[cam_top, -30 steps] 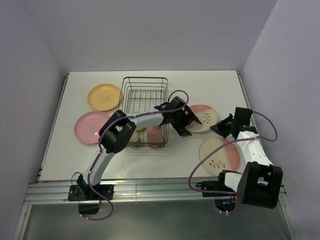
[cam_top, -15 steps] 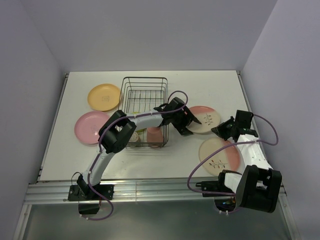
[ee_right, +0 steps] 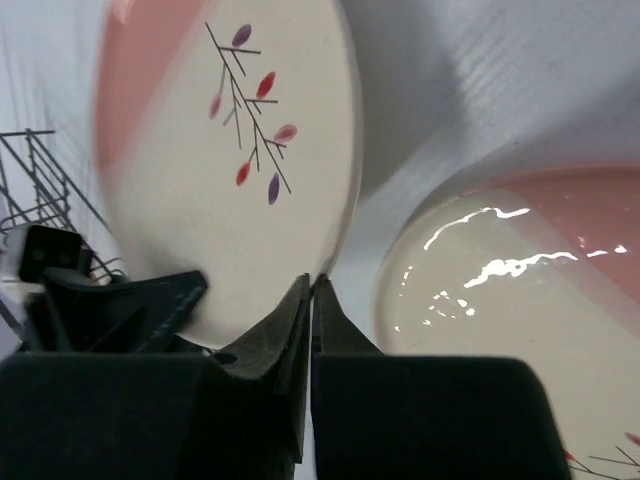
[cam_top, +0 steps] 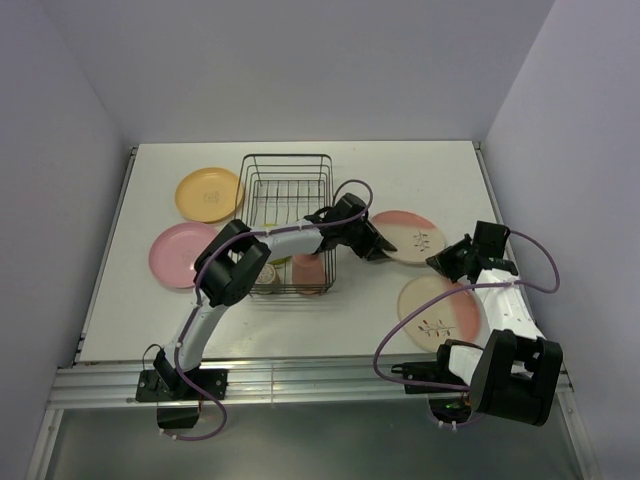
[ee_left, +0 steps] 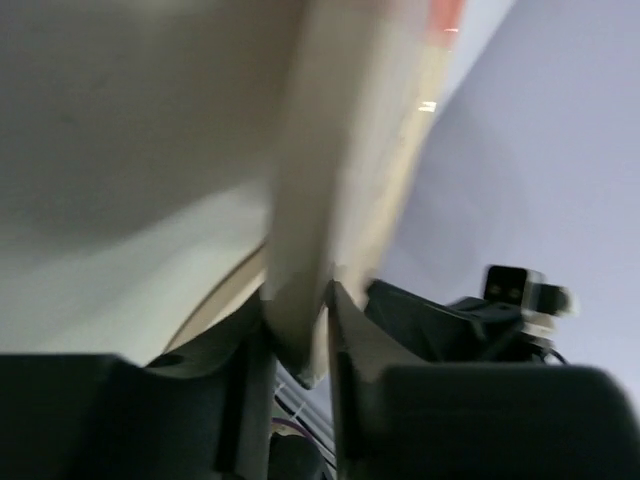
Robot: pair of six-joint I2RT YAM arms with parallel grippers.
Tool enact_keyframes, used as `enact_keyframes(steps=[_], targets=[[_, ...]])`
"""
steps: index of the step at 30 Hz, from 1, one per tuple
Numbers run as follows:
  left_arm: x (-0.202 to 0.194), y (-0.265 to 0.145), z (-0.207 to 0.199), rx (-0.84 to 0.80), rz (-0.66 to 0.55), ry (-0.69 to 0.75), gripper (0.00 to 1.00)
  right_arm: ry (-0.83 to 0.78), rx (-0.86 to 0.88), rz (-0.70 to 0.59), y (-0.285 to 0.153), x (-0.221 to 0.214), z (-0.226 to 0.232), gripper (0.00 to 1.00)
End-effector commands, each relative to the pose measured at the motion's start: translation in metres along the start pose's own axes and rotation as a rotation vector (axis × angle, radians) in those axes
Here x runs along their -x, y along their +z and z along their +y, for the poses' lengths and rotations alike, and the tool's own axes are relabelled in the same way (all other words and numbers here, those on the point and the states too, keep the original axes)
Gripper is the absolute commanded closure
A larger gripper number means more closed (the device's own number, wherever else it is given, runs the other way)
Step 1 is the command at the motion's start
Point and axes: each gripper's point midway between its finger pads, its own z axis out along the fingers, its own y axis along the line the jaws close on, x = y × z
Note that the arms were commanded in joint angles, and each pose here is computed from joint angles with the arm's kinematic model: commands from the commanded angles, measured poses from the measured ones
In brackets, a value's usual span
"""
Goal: Load the mixed dishes into the dish rack
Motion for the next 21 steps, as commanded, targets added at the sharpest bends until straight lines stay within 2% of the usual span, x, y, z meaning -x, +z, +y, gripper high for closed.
enact_keyframes(steps=[1,2,5,7,8,11,12,14,15,16,18,21], targets=[[-0.005,-0.044,-0.086,-0.253,-0.020,0.066,0.76,-0.066,0.084,0.028,-0.008,-0.007,0.014,1.00],[-0.006,-0.044,-0.087,-0.256,-0.015,0.069,0.79,-0.068,0.080,0.029,-0.008,-0.007,0.013,1.00],[-0.006,-0.046,-0.090,-0.268,-0.008,0.082,0.99,-0.083,0.080,0.016,-0.011,-0.004,0.013,1.00],[-0.006,-0.047,-0.093,-0.279,-0.003,0.094,1.00,-0.090,0.082,0.009,-0.014,-0.002,0.015,1.00],[-0.006,-0.047,-0.093,-0.281,0.000,0.097,1.00,-0.095,0.087,0.003,-0.015,0.000,0.016,0.97],[-0.007,-0.047,-0.097,-0.302,0.017,0.113,1.00,-0.107,0.107,0.005,-0.021,0.001,0.022,0.70],[-0.008,-0.047,-0.098,-0.308,0.022,0.121,1.00,-0.115,0.118,0.001,-0.024,0.002,0.025,0.53],[-0.011,-0.048,-0.102,-0.326,0.039,0.137,1.00,-0.125,0.113,0.001,-0.028,0.002,0.025,0.41],[-0.013,-0.050,-0.107,-0.338,0.043,0.151,1.00,-0.131,0.116,-0.008,-0.031,0.004,0.027,0.30],[-0.012,-0.048,-0.106,-0.333,0.046,0.155,1.00,-0.133,0.111,-0.006,-0.034,0.003,0.026,0.23],[-0.011,-0.048,-0.111,-0.330,0.048,0.173,1.00,-0.151,0.114,-0.026,-0.040,0.006,0.028,0.18],[-0.011,-0.042,-0.108,-0.323,0.083,0.162,1.00,-0.170,0.094,-0.048,-0.047,0.010,0.027,0.17]])
